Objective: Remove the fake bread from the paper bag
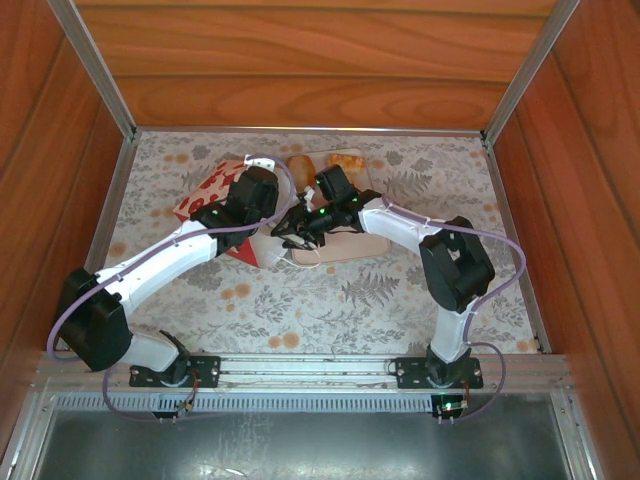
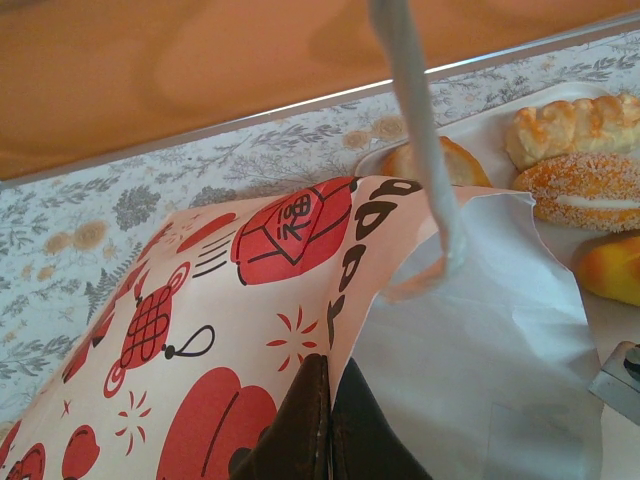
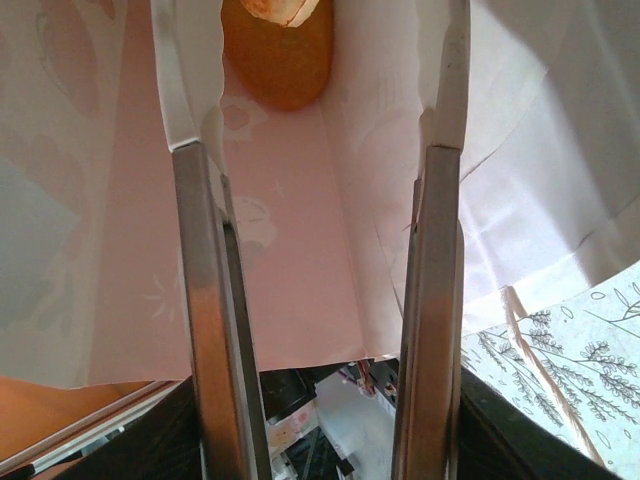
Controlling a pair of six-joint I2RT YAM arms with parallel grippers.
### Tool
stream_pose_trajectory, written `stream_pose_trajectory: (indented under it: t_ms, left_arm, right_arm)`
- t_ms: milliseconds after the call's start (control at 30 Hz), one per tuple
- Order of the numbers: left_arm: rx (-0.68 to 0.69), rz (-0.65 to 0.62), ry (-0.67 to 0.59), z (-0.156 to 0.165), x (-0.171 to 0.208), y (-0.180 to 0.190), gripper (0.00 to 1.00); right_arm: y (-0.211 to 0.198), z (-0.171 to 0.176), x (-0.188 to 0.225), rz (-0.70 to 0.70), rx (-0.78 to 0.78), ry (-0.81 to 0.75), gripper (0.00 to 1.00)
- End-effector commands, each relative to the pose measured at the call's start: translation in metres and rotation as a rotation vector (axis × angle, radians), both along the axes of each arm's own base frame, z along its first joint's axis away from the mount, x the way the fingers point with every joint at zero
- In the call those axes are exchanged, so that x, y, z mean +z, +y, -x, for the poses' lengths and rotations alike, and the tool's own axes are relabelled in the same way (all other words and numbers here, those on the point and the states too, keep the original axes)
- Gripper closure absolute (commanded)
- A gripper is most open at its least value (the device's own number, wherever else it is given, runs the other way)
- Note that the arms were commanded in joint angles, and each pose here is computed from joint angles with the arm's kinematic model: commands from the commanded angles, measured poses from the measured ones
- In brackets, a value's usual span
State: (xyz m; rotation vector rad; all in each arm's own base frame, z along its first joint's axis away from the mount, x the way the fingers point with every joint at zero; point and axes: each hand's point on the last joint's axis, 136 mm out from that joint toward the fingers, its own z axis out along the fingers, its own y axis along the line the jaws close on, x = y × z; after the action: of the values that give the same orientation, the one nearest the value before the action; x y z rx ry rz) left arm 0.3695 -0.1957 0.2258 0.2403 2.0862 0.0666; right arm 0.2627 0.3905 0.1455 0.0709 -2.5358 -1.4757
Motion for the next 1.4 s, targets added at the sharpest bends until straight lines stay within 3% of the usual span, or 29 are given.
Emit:
stream_pose_trajectory:
  t_ms: [0,867,1100,1367]
  left_arm:
    - [-0.008,0.023,-0.029,0.002,0.011,-0.002,1.0]
    - [-0.027,0.042,-0.03,0.001,0.013,-0.008,1.0]
    - [-0.026,0.042,-0.036,0.001,0.015,-0.006,1.0]
    - [0.011,-0.024,-0.053,0.005,0.012,0.014,1.0]
  right_arm:
    - [0.003,0.0,0.006,-0.041,0.014,0.011,0.47]
    - [0.032,-0.005,-0.003,-0.078,0.072,0.046,0.49]
    - [0.033,-0.005,-0.007,-0.066,0.084,0.03,0.66]
    - [0.015,0.004,0.006,-0.03,0.091,-0.066,0.78]
